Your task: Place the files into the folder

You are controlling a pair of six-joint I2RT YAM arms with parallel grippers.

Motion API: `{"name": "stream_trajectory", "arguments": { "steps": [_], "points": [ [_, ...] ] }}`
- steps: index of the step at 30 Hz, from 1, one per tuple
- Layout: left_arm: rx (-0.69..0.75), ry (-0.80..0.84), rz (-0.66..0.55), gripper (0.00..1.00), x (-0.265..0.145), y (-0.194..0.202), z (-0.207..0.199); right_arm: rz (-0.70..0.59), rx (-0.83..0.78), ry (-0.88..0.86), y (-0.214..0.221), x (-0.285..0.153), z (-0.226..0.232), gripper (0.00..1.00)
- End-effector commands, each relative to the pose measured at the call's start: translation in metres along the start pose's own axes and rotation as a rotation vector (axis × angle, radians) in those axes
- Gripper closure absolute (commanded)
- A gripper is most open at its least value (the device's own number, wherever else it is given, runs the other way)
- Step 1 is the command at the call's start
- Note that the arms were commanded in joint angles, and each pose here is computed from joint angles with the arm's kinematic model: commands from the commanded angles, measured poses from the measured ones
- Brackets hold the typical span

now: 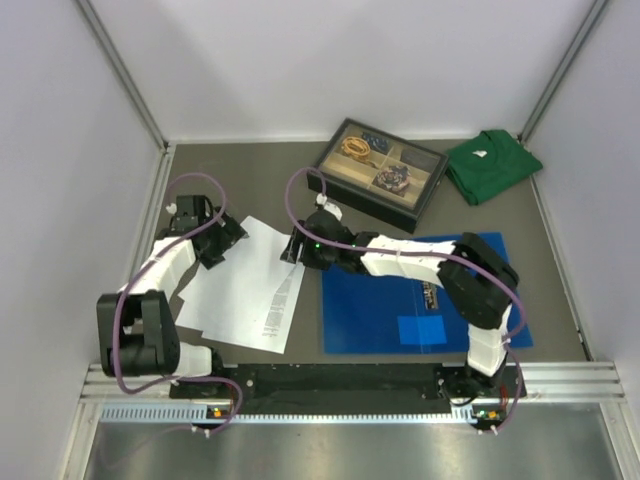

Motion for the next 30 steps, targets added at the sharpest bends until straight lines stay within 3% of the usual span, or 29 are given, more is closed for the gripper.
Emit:
{"name": "stream_trajectory", "arguments": {
  "steps": [1,6,11,25,30],
  "points": [
    [-0.016,0.149,0.126,0.07,0.010,0.005,-0.019,-0.065,0.036,-0.060,-0.013,0.026,0.021,0.33],
    [-0.062,0.104,0.146,0.05,0.018,0.015,-0.004,-0.035,0.029,-0.060,0.002,0.046,0.009,0.26],
    [-0.121,0.020,0.172,0.03,0.028,0.031,0.018,-0.024,0.014,-0.083,0.005,0.056,0.005,0.25],
    [-0.200,-0.094,0.207,0.02,0.038,0.050,0.045,0.018,0.223,-0.028,0.021,0.073,-0.021,0.33],
    [-0.190,-0.116,0.229,0.02,0.038,0.053,0.050,-0.024,0.301,-0.067,0.018,0.077,-0.021,0.38]
  ]
}}
Point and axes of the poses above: each gripper's point midway between its finger pads, its own x axis out along the fingers, its own z axis along the line the jaws close on, y = z × x, the point moved 1 cm from there along -x, back along the fingers, and after that the axes turned 2 degrees about -x, right-handed, at the moved point
